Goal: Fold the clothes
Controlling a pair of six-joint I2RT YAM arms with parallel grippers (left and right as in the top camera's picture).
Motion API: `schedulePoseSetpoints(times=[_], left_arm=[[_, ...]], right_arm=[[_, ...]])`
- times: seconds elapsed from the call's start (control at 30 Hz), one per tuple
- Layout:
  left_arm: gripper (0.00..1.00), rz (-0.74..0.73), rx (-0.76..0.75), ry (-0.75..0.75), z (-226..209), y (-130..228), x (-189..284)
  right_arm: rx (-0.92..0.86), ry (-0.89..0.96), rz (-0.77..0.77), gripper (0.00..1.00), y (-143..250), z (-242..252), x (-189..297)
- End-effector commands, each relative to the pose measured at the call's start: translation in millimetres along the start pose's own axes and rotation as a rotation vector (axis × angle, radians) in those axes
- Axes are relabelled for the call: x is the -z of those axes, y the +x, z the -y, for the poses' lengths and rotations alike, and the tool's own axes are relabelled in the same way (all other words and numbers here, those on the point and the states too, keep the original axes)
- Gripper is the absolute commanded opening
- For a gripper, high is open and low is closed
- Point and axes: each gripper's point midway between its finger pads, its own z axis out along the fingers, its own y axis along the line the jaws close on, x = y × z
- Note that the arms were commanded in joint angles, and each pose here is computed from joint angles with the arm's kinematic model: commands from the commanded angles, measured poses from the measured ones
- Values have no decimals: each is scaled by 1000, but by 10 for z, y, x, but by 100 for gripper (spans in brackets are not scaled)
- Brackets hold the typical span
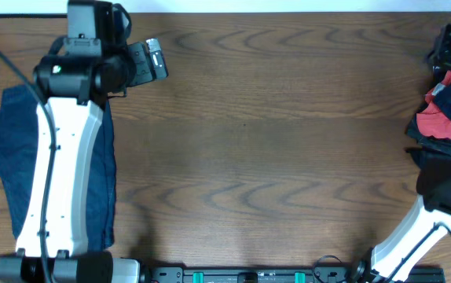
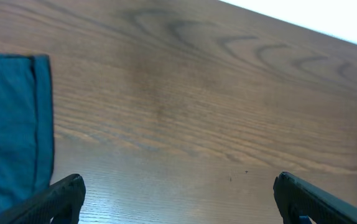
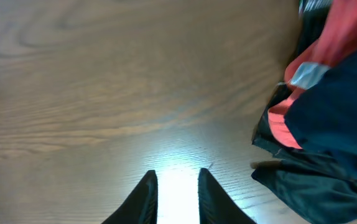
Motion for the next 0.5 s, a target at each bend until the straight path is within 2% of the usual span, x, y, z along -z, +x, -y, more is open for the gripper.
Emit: schedulePoseSetpoints(times=[0.0,0.23,0.27,0.33,0.37,0.47], left_arm=[[98,24,-9,-23,-37,-8,110],[98,24,-9,-23,-37,-2,127],[98,24,-9,-23,-37,-3,127],[98,24,-9,-23,-37,-3,127],[98,24,-9,-23,-37,-2,127],[98,24,-9,-23,-37,-3,127]], right_arm=[[73,-10,146,23,68,-290,684],[121,-22,229,42,442,-564,1332],[122,-25,245,50,468,-589,1398],[99,-28,277,90,516,-618,1528],[85,-31,292,99,540,-631,1589],[74,-35,327,99,599,-663,1726]])
